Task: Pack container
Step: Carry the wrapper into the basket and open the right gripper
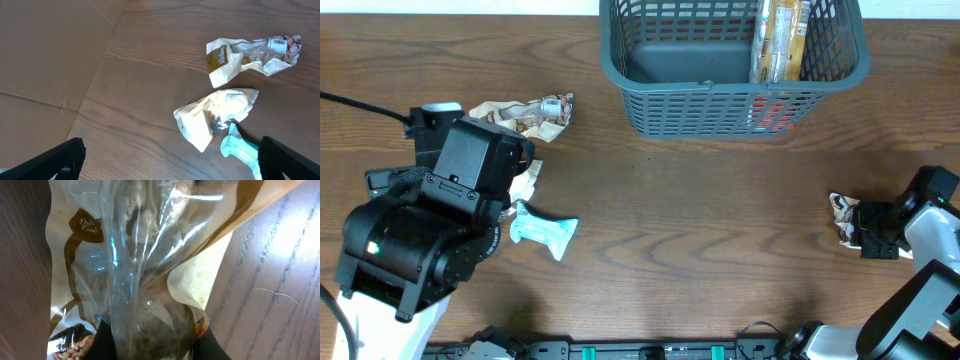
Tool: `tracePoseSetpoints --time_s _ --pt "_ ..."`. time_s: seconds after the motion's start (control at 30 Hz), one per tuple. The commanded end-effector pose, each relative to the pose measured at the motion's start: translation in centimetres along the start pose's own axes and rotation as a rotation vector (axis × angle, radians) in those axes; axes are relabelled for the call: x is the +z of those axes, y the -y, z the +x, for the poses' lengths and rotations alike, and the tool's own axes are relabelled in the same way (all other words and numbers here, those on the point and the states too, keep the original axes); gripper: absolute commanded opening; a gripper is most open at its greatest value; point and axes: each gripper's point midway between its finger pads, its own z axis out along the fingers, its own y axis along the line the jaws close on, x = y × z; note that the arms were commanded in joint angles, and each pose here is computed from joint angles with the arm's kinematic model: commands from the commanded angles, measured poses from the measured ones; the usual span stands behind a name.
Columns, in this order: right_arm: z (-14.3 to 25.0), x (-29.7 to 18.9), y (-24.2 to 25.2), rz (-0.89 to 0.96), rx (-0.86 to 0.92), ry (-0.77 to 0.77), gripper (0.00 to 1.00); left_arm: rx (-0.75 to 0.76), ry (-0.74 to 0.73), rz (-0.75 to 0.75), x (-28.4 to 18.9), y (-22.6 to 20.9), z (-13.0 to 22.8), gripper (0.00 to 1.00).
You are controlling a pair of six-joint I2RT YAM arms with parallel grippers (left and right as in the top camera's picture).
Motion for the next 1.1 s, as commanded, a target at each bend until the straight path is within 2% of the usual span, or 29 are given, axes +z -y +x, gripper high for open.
tracePoseSetpoints --time_s 0.0,0.17,0.33,0.5,0.67,0.77,0.87,0.93,1.0,1.07 --pt "-1.1 -1.4 -1.2 -0.020 -0.081 0.039 0.01 -0.020 -0.003 -0.011 0.1 -0.2 0.0 0.99" --pt "-3.5 -9.4 -6.1 -0.178 -0.153 0.165 0.01 -0.020 -0.003 -0.011 0.1 -0.2 0.0 0.99" --pt "-3.8 -21.0 -12.0 -0.460 -0.280 0.304 0.01 -0.020 -0.003 -0.011 0.1 -0.2 0.0 0.99" --pt "-0.9 -33.5 -17.0 -0.785 -0.424 0.413 0.01 -0.021 -0.003 -0.011 0.1 -0.2 0.0 0.99" --pt "4.8 -42.0 -20.7 -1.063 -0.581 0.467 0.01 -0.021 -0.003 -0.011 0.1 -0.2 0.0 0.99" --pt "8.5 -43.9 -22.7 -1.176 -0.700 0.479 0.01 -0.021 -0.003 -0.011 0.1 -0.2 0.0 0.99" --pt "12.5 -43.3 -25.1 -1.218 -0.877 0.488 0.01 -0.021 -0.003 -0.011 0.1 -0.2 0.0 0.99" --pt "15.2 -41.2 -26.8 -1.191 -1.045 0.505 0.01 -0.020 -0.003 -0.011 0.1 -0.2 0.0 0.99" --pt "17.7 -37.4 -28.4 -1.120 -1.233 0.508 0.02 -0.020 -0.003 -0.011 0.1 -0.2 0.0 0.99" --pt "19.4 -33.3 -29.5 -1.041 -1.347 0.470 0.04 -0.020 -0.004 -0.011 0.1 -0.2 0.0 0.99"
